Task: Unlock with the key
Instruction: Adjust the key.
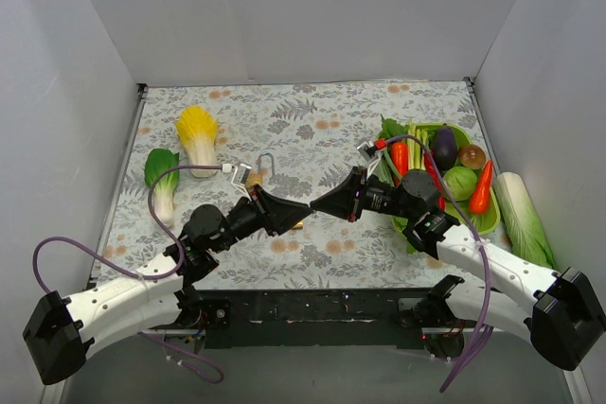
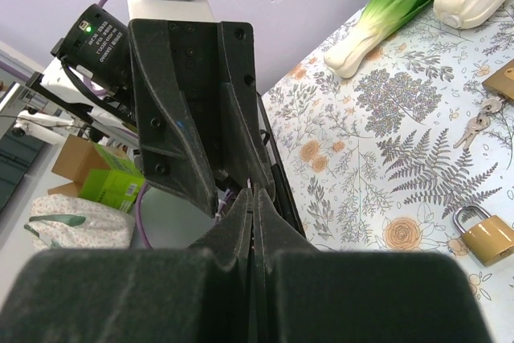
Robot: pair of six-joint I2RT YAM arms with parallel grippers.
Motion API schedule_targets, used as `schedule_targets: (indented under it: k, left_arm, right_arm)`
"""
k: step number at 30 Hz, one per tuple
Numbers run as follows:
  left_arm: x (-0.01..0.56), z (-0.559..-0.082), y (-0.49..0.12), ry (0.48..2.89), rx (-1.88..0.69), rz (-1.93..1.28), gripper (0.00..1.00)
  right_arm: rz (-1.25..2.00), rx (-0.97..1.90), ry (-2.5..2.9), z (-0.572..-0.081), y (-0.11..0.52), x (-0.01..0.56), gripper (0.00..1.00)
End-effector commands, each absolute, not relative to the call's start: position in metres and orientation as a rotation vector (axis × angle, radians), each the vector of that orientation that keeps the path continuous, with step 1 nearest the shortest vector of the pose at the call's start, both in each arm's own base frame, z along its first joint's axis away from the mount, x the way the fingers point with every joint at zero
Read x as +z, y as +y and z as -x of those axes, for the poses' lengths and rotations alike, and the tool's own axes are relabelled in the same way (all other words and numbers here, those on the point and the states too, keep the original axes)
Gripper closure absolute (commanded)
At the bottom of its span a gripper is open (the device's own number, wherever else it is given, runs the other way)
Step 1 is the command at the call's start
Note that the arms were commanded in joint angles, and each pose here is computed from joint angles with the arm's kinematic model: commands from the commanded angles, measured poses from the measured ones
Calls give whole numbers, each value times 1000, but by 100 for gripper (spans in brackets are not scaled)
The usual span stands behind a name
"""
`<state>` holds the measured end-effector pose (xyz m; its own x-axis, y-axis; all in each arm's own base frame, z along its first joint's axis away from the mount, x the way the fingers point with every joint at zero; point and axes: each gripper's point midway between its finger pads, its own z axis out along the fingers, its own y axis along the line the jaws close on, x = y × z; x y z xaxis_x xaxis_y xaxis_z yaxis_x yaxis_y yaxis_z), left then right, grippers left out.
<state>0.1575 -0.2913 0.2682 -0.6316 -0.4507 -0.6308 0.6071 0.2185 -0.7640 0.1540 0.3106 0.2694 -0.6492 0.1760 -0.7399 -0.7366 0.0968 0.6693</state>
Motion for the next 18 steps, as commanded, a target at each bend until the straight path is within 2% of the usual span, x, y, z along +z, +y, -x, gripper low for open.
schedule_targets:
  k: [1,9,16,18]
  left_arm:
    - [264,-163,-286,1640,-1514,-126,69]
    - [259,-156,-292,1656,-1555,-174,73]
    - [260,-157,-288,1641,-1554,-141,98]
    - [259,-158,-287,1643,-1549,-132,100]
  right_arm:
    - [569,1650,1627,-153,309,279,99]
    - [521,1638,1655,-158,307,276,99]
    - [511,1639,1672,-159,306,272,99]
    - [514,1640,1674,-159,306,272,99]
